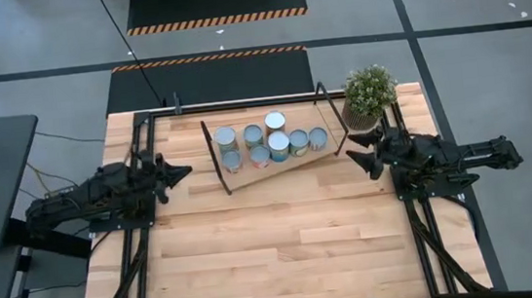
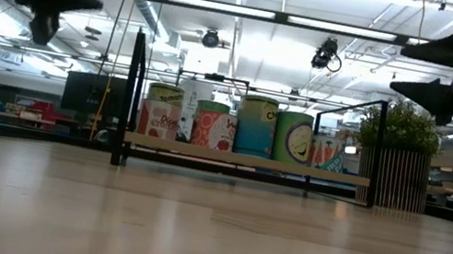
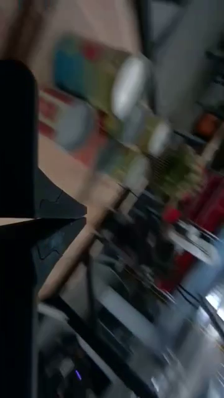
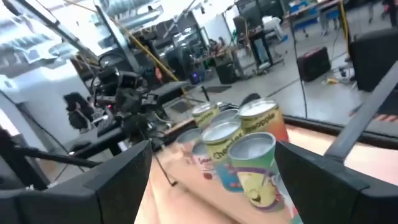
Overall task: Pick and place cans onto a shelf
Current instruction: Return to Home Position
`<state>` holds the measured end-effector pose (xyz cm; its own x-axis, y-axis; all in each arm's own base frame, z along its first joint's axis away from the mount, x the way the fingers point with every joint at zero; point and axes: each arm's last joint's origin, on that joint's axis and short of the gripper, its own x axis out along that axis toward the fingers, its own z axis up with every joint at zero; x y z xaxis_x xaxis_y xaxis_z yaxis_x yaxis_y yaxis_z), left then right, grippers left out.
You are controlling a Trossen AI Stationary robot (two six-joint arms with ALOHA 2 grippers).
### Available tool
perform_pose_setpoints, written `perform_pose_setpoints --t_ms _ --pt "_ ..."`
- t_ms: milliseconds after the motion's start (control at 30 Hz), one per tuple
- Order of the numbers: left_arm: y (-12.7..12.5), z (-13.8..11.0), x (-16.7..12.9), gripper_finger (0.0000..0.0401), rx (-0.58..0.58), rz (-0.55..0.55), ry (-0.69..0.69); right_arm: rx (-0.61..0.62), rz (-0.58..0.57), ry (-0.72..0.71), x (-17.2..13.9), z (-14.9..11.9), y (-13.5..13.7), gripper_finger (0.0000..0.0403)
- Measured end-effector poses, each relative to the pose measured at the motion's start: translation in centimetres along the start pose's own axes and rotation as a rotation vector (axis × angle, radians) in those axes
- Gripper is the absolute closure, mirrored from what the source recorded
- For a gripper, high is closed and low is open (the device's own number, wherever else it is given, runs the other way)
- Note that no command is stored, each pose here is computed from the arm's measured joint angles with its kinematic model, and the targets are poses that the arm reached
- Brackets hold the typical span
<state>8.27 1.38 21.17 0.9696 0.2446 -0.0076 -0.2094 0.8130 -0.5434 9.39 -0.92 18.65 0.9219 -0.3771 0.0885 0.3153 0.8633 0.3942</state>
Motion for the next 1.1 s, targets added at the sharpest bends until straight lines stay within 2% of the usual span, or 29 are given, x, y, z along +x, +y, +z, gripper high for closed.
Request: perform_pose_setpoints --t_ms 100,200,333,567,633,900,1100 --pt "0.6 -0.9 0.0 0.0401 0.017 0.067 0.086 -0.045 -0.004 0.023 0.1 -0.2 0.0 0.0055" --pt "0.6 -0.9 0.0 0.0401 0.017 0.055 0.097 -0.136 -0.003 0.054 0.2 -0.7 -0.1 0.0055" --pt "0.7 -1.1 -0.2 0.0401 0.002 0.059 0.12 -0.178 -0.005 0.068 0.3 -1.8 -0.5 0.0055" --pt "1.8 -3.7 0.4 0.0401 -0.058 -0.007 0.242 -0.199 0.024 0.089 0.3 -1.9 -0.4 0.0055" --pt "1.7 -3.8 0.5 0.0401 -0.059 -0.056 0.244 -0.202 0.024 0.088 0.3 -1.9 -0.4 0.0055" --pt "1.7 -3.8 0.6 0.0399 0.089 -0.094 0.254 -0.188 0.026 0.083 0.3 -1.9 -0.4 0.0055" --pt "1.7 -3.9 0.6 0.0372 0.094 -0.088 0.257 -0.189 0.026 0.082 0.3 -1.9 -0.4 0.0055"
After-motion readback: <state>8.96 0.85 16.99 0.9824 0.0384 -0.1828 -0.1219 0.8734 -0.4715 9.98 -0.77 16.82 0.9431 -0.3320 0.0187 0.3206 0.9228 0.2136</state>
